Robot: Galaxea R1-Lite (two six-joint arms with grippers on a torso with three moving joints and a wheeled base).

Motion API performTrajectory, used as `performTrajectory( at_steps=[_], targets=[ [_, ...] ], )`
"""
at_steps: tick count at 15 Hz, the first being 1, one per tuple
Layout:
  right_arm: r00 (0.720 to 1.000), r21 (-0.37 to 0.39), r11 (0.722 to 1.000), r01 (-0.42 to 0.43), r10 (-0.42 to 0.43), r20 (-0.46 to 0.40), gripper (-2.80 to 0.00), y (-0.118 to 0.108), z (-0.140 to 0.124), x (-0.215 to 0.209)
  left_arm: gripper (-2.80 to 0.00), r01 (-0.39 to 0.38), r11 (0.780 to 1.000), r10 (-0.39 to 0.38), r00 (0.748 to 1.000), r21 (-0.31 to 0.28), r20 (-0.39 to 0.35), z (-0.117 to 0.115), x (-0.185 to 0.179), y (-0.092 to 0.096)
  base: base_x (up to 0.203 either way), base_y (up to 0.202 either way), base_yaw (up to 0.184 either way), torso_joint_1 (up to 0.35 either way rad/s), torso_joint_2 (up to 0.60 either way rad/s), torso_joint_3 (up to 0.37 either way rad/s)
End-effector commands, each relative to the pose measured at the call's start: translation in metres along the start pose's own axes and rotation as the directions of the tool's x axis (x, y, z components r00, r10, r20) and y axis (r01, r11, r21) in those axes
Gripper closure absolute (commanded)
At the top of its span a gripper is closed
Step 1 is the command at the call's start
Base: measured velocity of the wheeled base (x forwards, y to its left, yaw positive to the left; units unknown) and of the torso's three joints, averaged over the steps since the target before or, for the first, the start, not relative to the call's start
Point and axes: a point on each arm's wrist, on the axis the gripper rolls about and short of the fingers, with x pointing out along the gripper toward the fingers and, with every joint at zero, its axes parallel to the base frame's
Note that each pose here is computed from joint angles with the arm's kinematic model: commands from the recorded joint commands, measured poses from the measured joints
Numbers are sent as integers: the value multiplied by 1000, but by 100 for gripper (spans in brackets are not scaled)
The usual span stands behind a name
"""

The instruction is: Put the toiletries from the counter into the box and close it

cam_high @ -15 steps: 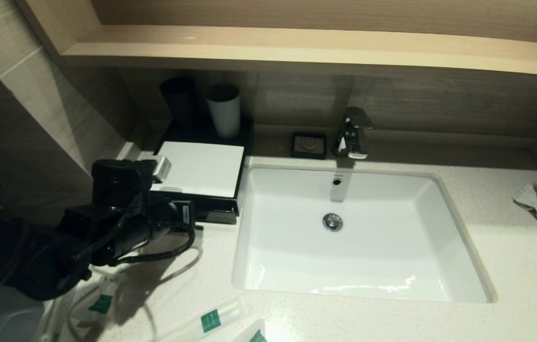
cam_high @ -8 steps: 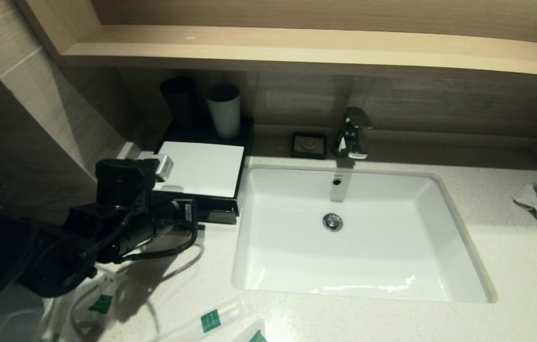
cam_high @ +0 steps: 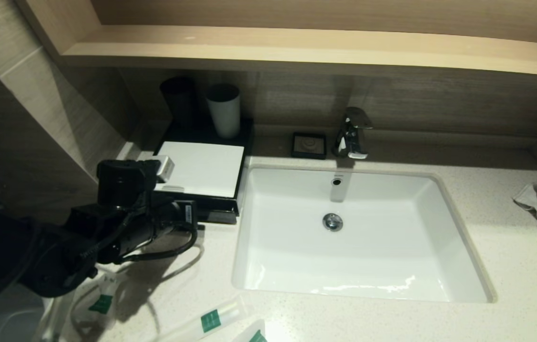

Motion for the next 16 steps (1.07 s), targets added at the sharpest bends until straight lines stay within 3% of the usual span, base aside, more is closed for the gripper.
performTrajectory(
  at_steps=[1, 16],
  targets=[
    [1000, 0, 1000, 0, 0, 0, 0, 0, 0, 0, 0, -1, 1000, 1, 1000, -1, -1, 0, 0, 0, 0, 0, 0, 0, 0, 0],
    [1000, 0, 1000, -1, 1, 0, 0, 0, 0, 0, 0, -14, 1000, 16, 996, 23, -93, -7, -17, 3, 0, 0, 0, 0, 0, 0]
  ],
)
